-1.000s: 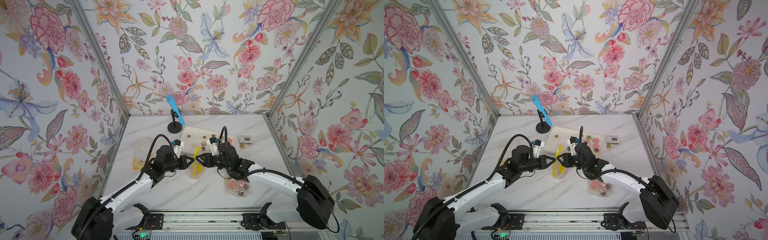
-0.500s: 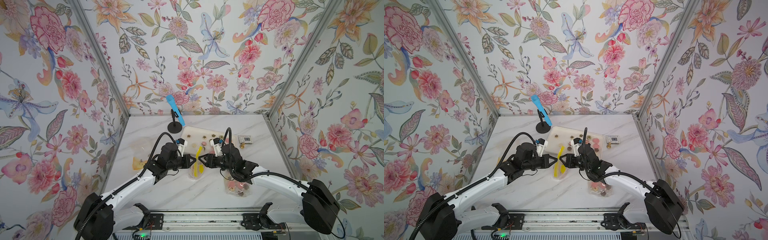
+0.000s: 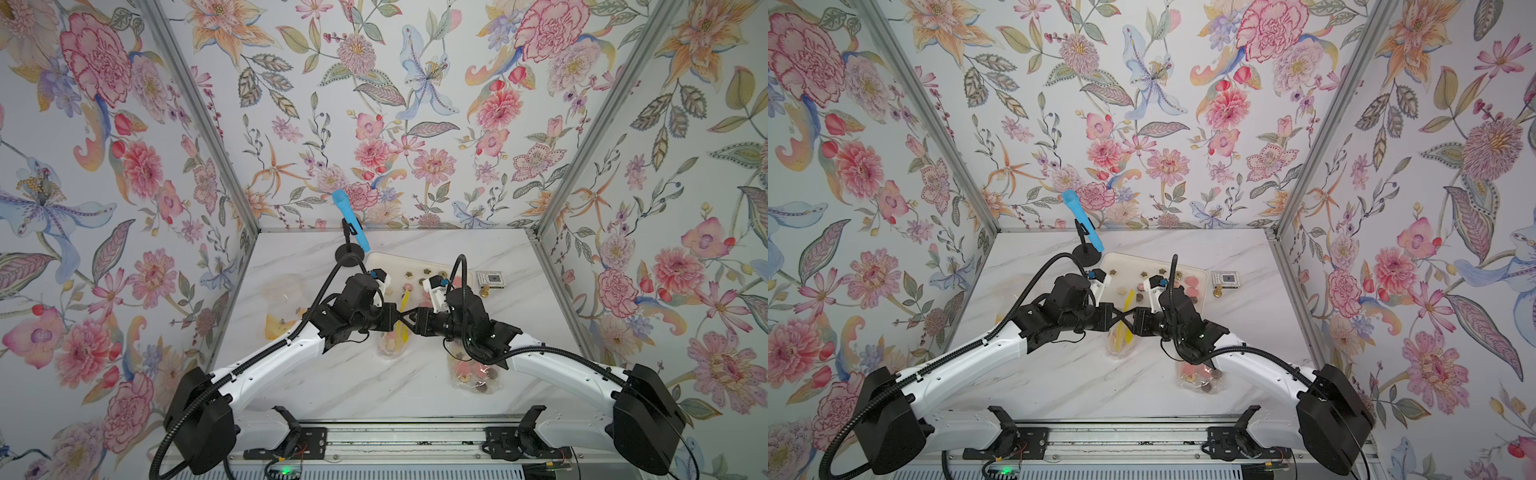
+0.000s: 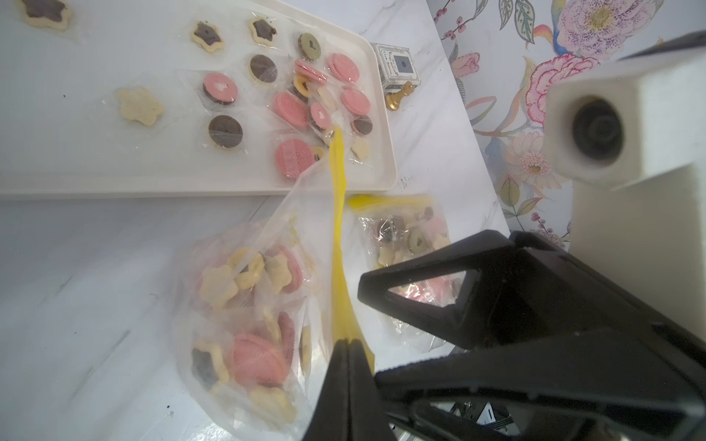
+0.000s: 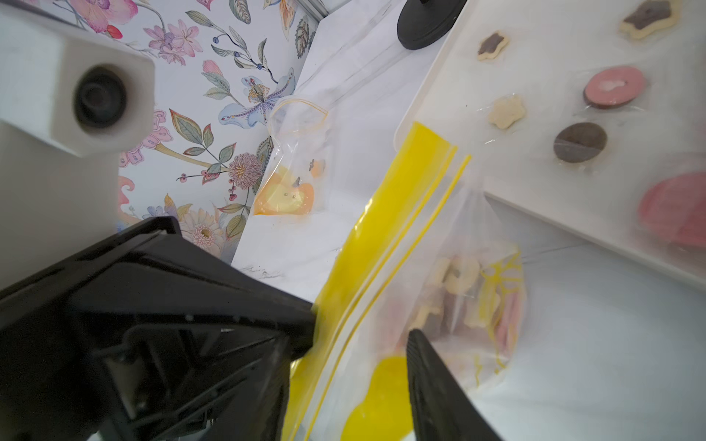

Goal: Pour cookies out of the ziploc bag
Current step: Open the ziploc bag at the center of the board.

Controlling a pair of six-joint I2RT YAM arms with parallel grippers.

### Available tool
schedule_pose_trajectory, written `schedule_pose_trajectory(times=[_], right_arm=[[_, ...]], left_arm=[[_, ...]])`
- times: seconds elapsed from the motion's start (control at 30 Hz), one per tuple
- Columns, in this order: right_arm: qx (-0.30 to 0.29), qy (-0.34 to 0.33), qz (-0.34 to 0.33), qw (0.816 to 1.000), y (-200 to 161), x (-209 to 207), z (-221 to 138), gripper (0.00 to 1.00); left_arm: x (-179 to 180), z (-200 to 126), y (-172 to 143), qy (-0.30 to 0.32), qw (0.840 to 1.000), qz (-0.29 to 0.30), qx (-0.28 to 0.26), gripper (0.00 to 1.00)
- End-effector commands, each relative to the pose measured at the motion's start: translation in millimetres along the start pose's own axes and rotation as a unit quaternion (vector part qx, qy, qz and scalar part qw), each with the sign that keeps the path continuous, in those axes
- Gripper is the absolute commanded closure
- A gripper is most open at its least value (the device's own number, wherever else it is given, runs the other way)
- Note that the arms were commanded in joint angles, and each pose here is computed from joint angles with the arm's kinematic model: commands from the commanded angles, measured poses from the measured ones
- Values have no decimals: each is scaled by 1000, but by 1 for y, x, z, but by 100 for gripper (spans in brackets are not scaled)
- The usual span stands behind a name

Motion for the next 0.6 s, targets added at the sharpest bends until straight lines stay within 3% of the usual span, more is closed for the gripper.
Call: schedule_pose_trajectory(times=[0.0,0.57], right_arm=[[-6,2,7,1000,8,6,-2,52],[19,-33,30,999,0,-19,8,57]], left_arm=[[-5,-1,1,9,1000,18,6,100],[-8,-3,1,8,1000,27,4,100]])
Point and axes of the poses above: each gripper's point midway between its finger pads, its own z axis out along the fingers, its own x axis along the line the jaws close on, y = z × x, the point moved 3 cm from there along -z, back along the fingers, and after that the axes turned 3 degrees about z, right-handed, at the moved point
